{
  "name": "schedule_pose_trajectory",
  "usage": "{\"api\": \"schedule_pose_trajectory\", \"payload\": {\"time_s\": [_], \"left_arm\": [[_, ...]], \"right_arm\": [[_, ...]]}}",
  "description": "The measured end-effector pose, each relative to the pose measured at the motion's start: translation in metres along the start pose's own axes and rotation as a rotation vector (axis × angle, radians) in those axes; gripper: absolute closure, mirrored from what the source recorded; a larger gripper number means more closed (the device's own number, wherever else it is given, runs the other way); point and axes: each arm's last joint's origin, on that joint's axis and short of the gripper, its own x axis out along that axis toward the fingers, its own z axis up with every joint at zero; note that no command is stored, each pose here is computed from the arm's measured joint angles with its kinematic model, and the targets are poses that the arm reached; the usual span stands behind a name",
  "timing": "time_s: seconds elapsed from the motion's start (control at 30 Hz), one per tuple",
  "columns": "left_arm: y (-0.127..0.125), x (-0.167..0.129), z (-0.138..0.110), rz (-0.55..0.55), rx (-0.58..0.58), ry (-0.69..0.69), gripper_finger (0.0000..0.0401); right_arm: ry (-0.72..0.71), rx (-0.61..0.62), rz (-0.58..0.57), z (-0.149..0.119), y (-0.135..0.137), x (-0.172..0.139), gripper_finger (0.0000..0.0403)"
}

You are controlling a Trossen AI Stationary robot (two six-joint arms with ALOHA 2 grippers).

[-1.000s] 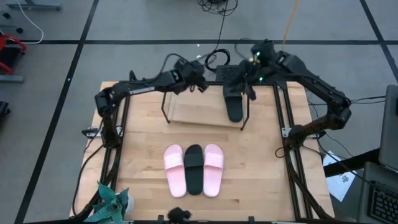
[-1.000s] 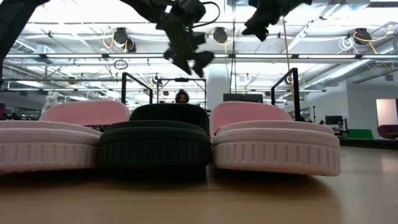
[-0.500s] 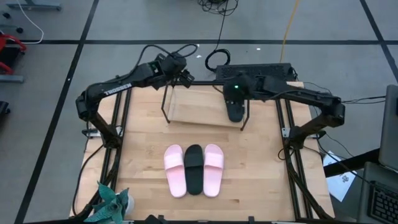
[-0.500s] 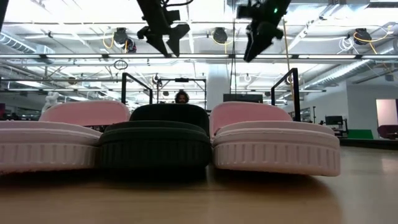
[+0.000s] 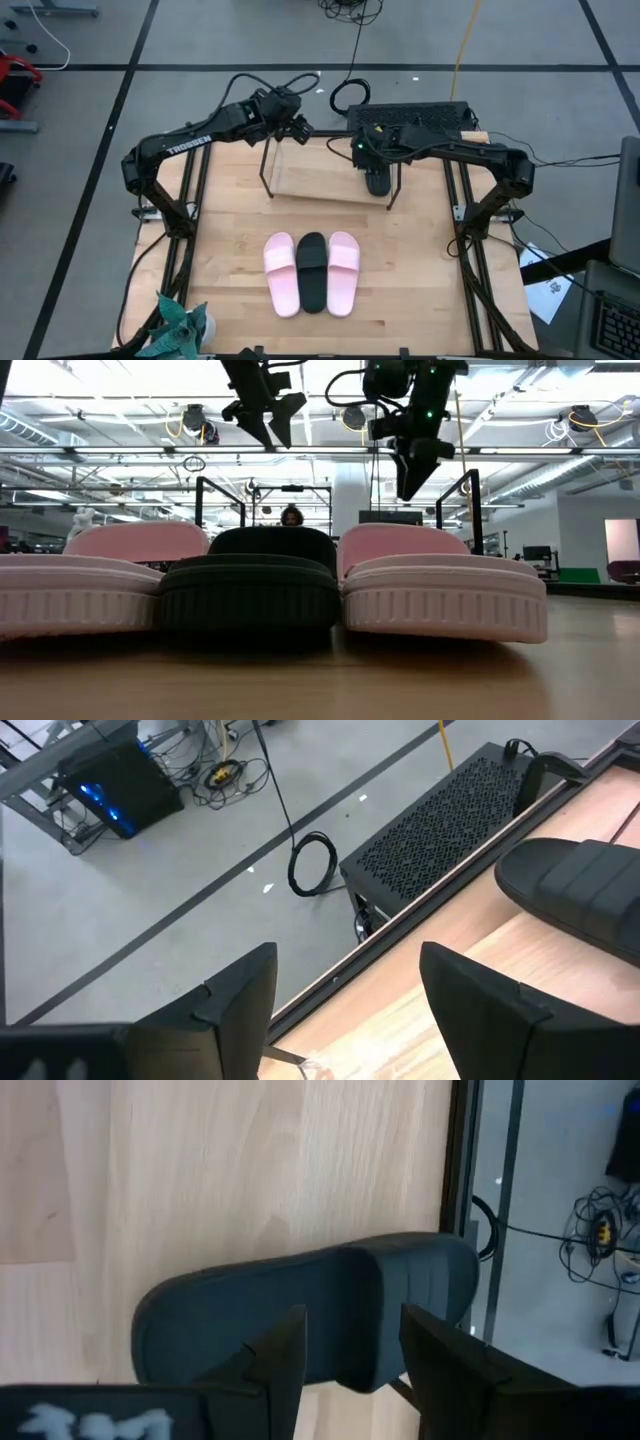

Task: Pick and place slides into the shelf
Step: Put the right black slide on the shelf

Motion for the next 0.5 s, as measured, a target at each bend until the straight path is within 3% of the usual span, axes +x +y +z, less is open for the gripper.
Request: {"api": "schedule_pose_trajectory", "payload": {"time_s": [0.17,0.3,0.5], "left_arm": [[0.000,0.000,0.000,-0.003,-0.003,0.001,0.0153],[0.000,0.000,0.000,-0.005,-0.003,0.001,0.0153],[0.000,0.000,0.000,-0.004,-0.003,0.001,0.0153]], "right_arm": [[-0.043,0.038,0.076,-0.002,-0.006,0.002,0.0250],[-0.013,0.023,0.037,-0.002,-0.009,0.008,0.0250],[0.033,0.004,0.081,0.001,-0.005,0.026,0.0250]]}}
